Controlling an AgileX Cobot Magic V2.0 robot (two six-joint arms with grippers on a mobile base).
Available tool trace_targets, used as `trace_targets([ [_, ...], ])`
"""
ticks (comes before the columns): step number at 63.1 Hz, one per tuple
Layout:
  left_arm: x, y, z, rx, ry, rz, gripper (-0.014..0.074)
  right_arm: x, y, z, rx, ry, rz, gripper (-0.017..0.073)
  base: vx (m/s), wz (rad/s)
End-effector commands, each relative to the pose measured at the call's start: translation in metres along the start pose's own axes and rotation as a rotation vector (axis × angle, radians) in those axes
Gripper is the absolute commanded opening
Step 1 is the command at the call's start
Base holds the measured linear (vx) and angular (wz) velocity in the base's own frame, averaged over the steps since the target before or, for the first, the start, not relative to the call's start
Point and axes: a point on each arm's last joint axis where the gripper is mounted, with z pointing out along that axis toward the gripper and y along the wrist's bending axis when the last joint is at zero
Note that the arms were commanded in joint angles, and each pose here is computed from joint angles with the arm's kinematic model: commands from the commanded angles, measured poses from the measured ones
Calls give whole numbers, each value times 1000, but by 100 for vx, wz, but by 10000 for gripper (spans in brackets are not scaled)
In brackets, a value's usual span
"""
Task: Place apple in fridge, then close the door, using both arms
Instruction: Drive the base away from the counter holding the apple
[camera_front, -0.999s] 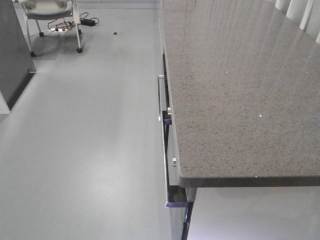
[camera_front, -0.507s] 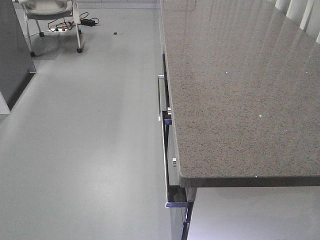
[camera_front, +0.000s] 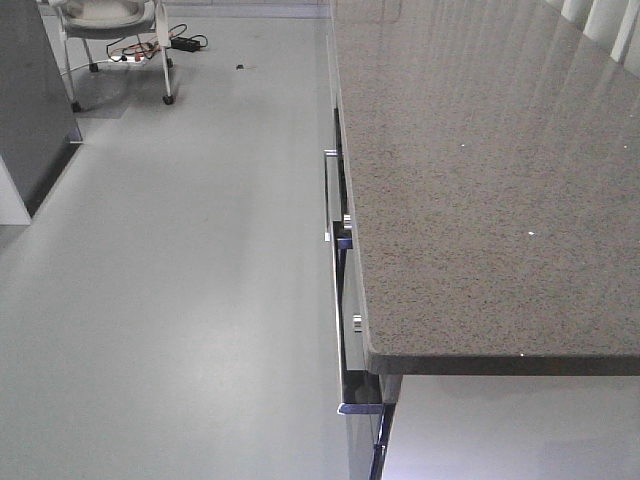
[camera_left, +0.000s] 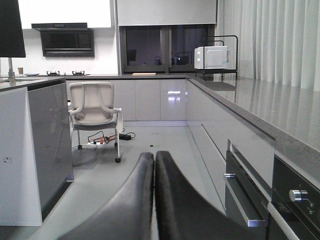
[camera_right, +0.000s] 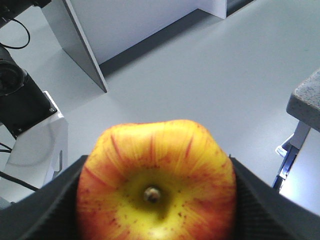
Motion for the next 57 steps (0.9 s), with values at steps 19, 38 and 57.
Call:
trace_targets([
  [19, 0, 0, -1, 4, -65, -16, -6, -12, 1, -3, -9, -77, 14, 367, -1, 15],
  [38, 0, 0, -1, 4, -65, -16, -6, -12, 2, -3, -11, -77, 15, 367, 3, 31],
  [57, 0, 0, -1, 4, -65, -16, -6, -12, 2, -3, -12, -74, 15, 367, 5, 45],
])
